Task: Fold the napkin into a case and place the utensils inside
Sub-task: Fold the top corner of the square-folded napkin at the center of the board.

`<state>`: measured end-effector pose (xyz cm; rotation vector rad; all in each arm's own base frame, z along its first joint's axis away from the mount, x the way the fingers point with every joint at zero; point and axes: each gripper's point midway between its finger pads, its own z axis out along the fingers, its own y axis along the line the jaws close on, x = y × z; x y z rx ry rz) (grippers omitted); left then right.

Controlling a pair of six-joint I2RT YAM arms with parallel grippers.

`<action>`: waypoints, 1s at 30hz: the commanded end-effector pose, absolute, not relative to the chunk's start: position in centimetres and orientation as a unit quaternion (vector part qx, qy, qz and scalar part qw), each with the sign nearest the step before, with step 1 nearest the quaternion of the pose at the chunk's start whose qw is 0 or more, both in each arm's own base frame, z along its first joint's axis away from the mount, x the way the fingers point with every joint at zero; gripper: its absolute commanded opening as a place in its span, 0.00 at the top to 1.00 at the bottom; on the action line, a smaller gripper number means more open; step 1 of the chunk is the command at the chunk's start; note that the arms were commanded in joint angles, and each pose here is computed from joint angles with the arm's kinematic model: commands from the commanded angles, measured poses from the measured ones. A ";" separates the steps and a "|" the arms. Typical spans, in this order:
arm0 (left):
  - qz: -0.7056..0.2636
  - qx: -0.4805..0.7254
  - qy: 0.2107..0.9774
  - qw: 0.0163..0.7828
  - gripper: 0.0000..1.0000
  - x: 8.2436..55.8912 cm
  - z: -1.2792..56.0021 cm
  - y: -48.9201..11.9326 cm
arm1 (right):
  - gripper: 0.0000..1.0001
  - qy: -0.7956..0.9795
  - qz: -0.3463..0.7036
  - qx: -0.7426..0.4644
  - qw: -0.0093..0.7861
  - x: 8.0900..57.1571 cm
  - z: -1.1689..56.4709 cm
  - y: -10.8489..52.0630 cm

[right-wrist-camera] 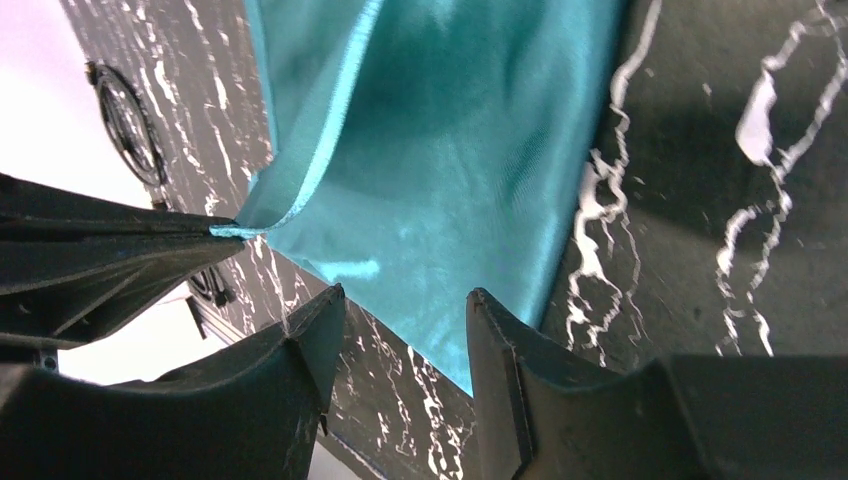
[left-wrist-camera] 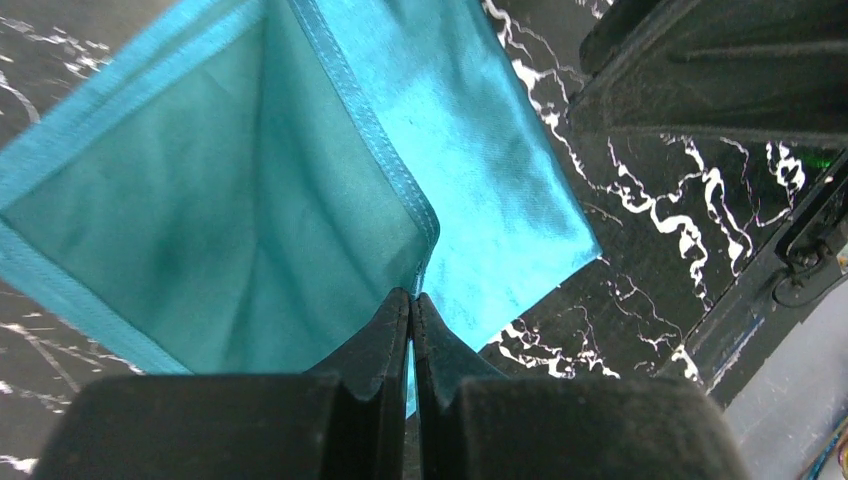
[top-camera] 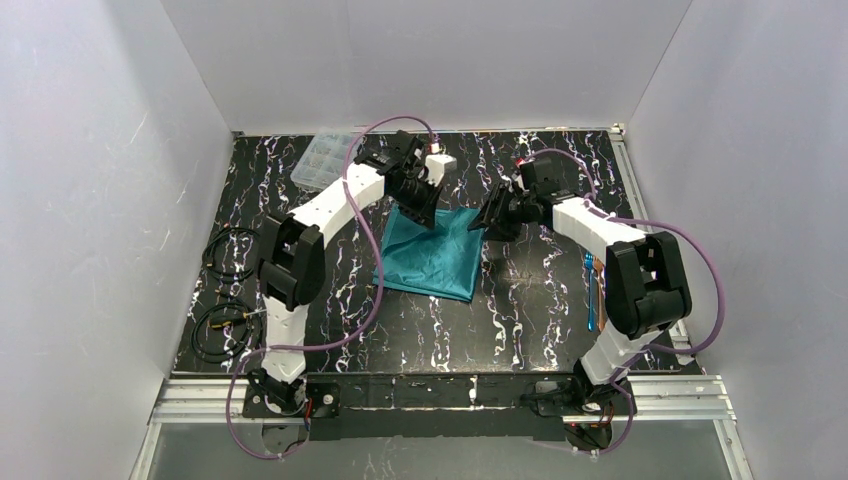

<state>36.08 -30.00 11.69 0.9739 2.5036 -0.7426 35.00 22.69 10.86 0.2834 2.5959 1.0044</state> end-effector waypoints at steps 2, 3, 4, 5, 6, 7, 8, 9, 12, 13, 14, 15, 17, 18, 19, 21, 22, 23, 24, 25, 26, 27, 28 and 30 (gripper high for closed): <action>-0.283 0.366 0.871 0.164 1.00 32.7 12.5 -31.3 | 0.43 0.923 0.318 0.151 0.155 33.7 10.0 19.6; -0.284 0.373 0.868 0.165 1.00 32.3 12.3 -31.6 | 0.43 0.924 0.312 0.157 0.158 33.7 9.9 19.1; -0.284 0.380 0.865 0.164 1.00 31.8 12.2 -31.9 | 0.44 0.924 0.308 0.162 0.160 33.7 9.8 18.7; -0.283 0.386 0.863 0.162 1.00 31.3 12.0 -32.2 | 0.44 0.924 0.306 0.164 0.162 33.7 9.7 18.4; -0.282 0.391 0.861 0.160 1.00 31.0 11.8 -32.5 | 0.44 0.924 0.303 0.166 0.163 33.7 9.6 18.1; -0.282 0.394 0.861 0.156 1.00 30.7 11.6 -32.8 | 0.44 0.925 0.301 0.166 0.163 33.8 9.6 18.0; -0.283 0.396 0.860 0.153 1.00 30.5 11.4 -33.0 | 0.46 0.925 0.299 0.166 0.163 33.9 9.5 17.8; -0.284 0.396 0.860 0.151 1.00 30.4 11.3 -33.2 | 0.48 0.927 0.297 0.164 0.163 33.9 9.4 17.7; -0.285 0.399 0.859 0.145 1.00 30.0 11.0 -33.7 | 0.50 0.931 0.286 0.160 0.160 34.1 8.8 17.4; -0.286 0.400 0.859 0.144 1.00 29.9 11.0 -33.8 | 0.51 0.933 0.280 0.160 0.159 34.1 8.5 17.3; -0.285 0.401 0.859 0.144 1.00 29.8 10.9 -33.8 | 0.51 0.935 0.275 0.159 0.157 34.2 8.2 17.1; -0.285 0.402 0.859 0.143 1.00 29.7 10.8 -33.9 | 0.51 0.937 0.269 0.158 0.155 34.2 7.8 16.9; -0.286 0.403 0.858 0.142 1.00 29.6 10.8 -34.0 | 0.53 0.941 0.260 0.157 0.150 34.3 7.1 16.7; -0.287 0.403 0.857 0.141 1.00 29.5 10.7 -34.0 | 0.53 0.941 0.258 0.159 0.149 34.4 6.7 16.6; -0.288 0.404 0.857 0.139 1.00 29.3 10.7 -34.1 | 0.54 0.942 0.255 0.159 0.147 34.5 6.3 16.5; -0.292 0.407 0.855 0.136 1.00 29.0 10.6 -34.2 | 0.55 0.942 0.254 0.161 0.147 35.1 6.0 16.5; -0.293 0.410 0.853 0.134 1.00 28.8 10.5 -34.3 | 0.56 0.942 0.253 0.161 0.148 35.4 5.9 16.5; -0.295 0.414 0.851 0.131 1.00 28.5 10.3 -34.4 | 0.55 0.942 0.252 0.160 0.150 35.7 5.9 16.6; -0.297 0.418 0.849 0.128 1.00 28.2 10.2 -34.5 | 0.56 0.943 0.251 0.159 0.152 36.1 6.0 16.6; -0.298 0.425 0.845 0.125 1.00 27.9 10.0 -34.6 | 0.55 0.942 0.252 0.157 0.155 36.6 6.2 16.6; -0.299 0.432 0.842 0.122 1.00 27.5 9.8 -34.6 | 0.55 0.942 0.251 0.155 0.156 37.0 6.2 16.7; -0.299 0.441 0.838 0.120 1.00 27.2 9.5 -34.6 | 0.55 0.943 0.250 0.155 0.156 37.2 6.2 16.7; -0.298 0.450 0.833 0.118 1.00 26.9 9.3 -34.7 | 0.56 0.943 0.249 0.155 0.156 37.5 6.1 16.7; -0.298 0.462 0.828 0.112 1.00 26.3 8.8 -34.5 | 0.56 0.943 0.248 0.156 0.157 38.1 6.0 16.7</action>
